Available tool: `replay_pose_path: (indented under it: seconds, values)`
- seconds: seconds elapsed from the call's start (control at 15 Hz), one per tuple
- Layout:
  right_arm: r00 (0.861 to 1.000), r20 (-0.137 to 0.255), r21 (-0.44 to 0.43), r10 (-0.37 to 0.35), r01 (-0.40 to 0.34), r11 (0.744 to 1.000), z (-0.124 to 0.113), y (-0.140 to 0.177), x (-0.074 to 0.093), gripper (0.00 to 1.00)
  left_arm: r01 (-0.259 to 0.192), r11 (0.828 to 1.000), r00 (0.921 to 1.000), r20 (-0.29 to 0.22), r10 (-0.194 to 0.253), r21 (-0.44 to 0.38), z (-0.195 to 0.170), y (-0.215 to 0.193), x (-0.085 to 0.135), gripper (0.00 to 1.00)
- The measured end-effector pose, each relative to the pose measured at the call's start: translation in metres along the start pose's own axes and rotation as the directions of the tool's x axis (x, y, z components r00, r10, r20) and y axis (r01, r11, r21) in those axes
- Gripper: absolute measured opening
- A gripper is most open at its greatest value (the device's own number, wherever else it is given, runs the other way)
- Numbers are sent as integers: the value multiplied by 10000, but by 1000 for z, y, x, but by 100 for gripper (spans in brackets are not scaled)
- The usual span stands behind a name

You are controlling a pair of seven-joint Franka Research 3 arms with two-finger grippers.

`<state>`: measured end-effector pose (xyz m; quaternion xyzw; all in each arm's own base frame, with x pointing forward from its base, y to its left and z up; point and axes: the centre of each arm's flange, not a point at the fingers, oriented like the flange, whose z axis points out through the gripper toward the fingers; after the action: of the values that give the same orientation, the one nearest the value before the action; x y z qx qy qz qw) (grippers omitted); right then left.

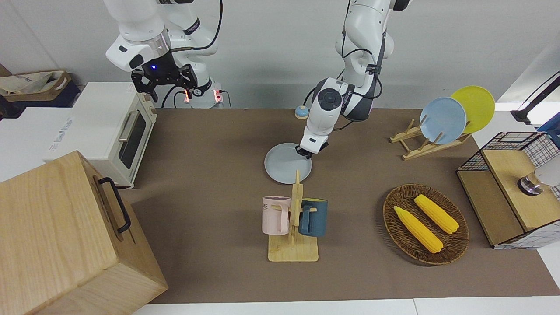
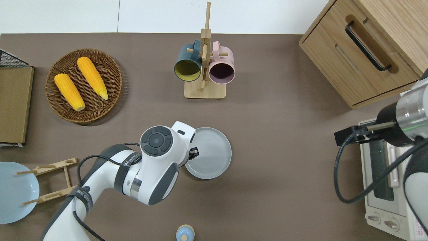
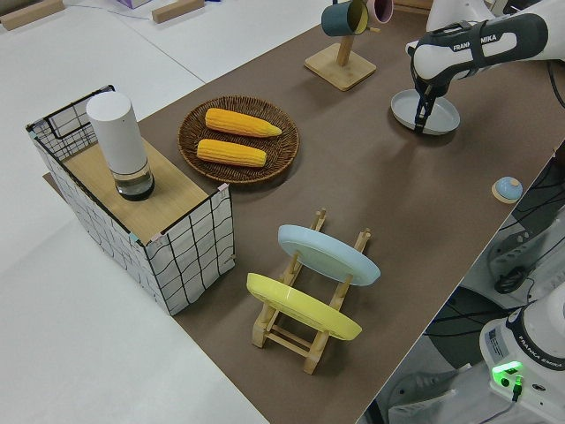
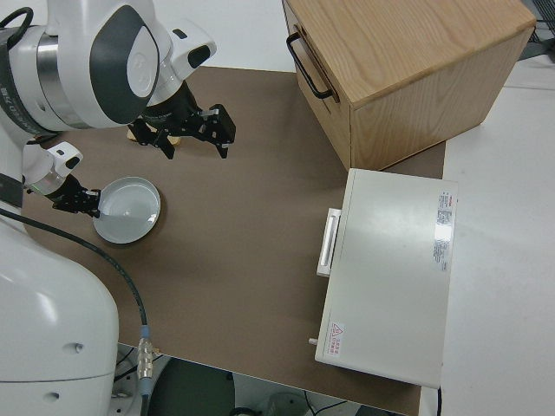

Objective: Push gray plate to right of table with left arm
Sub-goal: 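Push the gray plate with the left gripper across the table toward the toaster oven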

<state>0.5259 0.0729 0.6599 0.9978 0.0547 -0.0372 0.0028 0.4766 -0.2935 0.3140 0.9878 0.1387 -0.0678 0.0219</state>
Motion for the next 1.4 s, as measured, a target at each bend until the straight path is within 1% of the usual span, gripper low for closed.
replay_pose_path:
  seconds: [0.33, 0.6, 0.93, 1.2, 1.33, 1.4]
  values:
    - [10000, 0, 0, 0, 0, 10000, 0, 0, 0, 99, 161, 9999, 9999, 54, -161, -60, 7, 31, -13, 4]
    - [10000, 0, 0, 0, 0, 10000, 0, 0, 0, 99, 397, 9991, 9992, 39, -396, -119, 7, 50, -24, 4]
    - [10000, 0, 0, 0, 0, 10000, 0, 0, 0, 99, 692, 9974, 9976, 47, -691, -178, 11, 84, -46, 4]
    - [10000, 0, 0, 0, 0, 10000, 0, 0, 0, 99, 925, 9956, 9957, -45, -926, -155, 16, 107, -59, 4]
    - [10000, 0, 0, 0, 0, 10000, 0, 0, 0, 99, 1083, 9940, 9940, -113, -1085, -140, 20, 124, -72, 4]
    - [10000, 0, 0, 0, 0, 10000, 0, 0, 0, 99, 1121, 9936, 9936, -126, -1123, -139, 21, 128, -75, 4]
